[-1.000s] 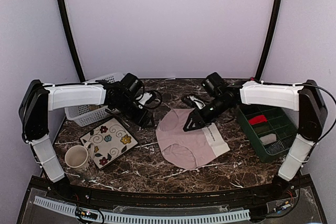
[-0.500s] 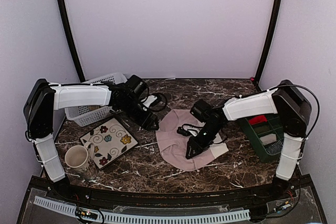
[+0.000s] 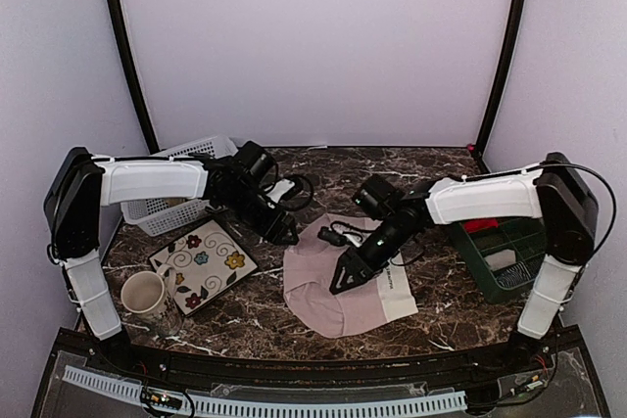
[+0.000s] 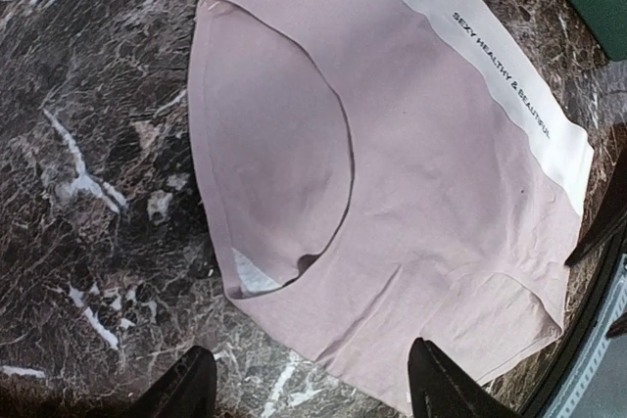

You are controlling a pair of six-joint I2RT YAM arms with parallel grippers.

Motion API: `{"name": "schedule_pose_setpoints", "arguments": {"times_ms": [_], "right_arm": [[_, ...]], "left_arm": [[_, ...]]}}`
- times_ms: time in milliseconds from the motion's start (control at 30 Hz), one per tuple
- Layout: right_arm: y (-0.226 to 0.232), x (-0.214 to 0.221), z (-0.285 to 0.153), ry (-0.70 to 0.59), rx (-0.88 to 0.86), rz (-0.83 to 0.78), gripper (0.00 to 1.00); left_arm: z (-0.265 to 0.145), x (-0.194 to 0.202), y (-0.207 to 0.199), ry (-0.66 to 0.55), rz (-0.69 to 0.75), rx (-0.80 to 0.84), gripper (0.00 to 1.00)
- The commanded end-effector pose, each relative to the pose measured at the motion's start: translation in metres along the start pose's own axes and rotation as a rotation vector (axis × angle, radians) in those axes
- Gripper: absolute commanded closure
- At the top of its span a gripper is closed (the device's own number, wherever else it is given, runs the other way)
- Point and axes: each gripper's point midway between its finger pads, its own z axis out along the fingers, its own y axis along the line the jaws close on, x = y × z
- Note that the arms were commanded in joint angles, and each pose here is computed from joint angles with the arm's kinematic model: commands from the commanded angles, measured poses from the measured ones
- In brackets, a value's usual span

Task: Roll the underwear
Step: Move the underwear to the center of the board.

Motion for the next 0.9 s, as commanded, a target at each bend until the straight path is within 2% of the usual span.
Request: {"name": "schedule_pose_setpoints", "arguments": {"times_ms": [0,67,167,367,667,867], "right_arm": [[-0.016,-0.018,-0.056,-0.199,0.009,0.059,0.50],[-0.039,-0.015,-0.065,-0.222,0.062,0.099,0.51],[-0.068,-0.002,-0.064,-0.173,0.140,0.145,0.57],[-0.078,0.029,-0.044,-0.083,0.131,0.194,0.61],[-0.059,0.075,0.012,0.073,0.060,0.190,0.63],[-0.043,0.078,0.016,0.099,0.053,0.163,0.63]], "left_arm": [[0.007,0.000,-0.024,0.009,0.067,0.096,0.32],[0.016,0.004,-0.036,0.029,0.086,0.131,0.34],[0.029,0.014,-0.050,0.073,0.097,0.169,0.40],[0.047,0.046,-0.045,0.165,0.071,0.158,0.46],[0.051,0.085,-0.018,0.267,0.044,0.063,0.51],[0.044,0.098,-0.008,0.297,0.037,0.027,0.54]]}}
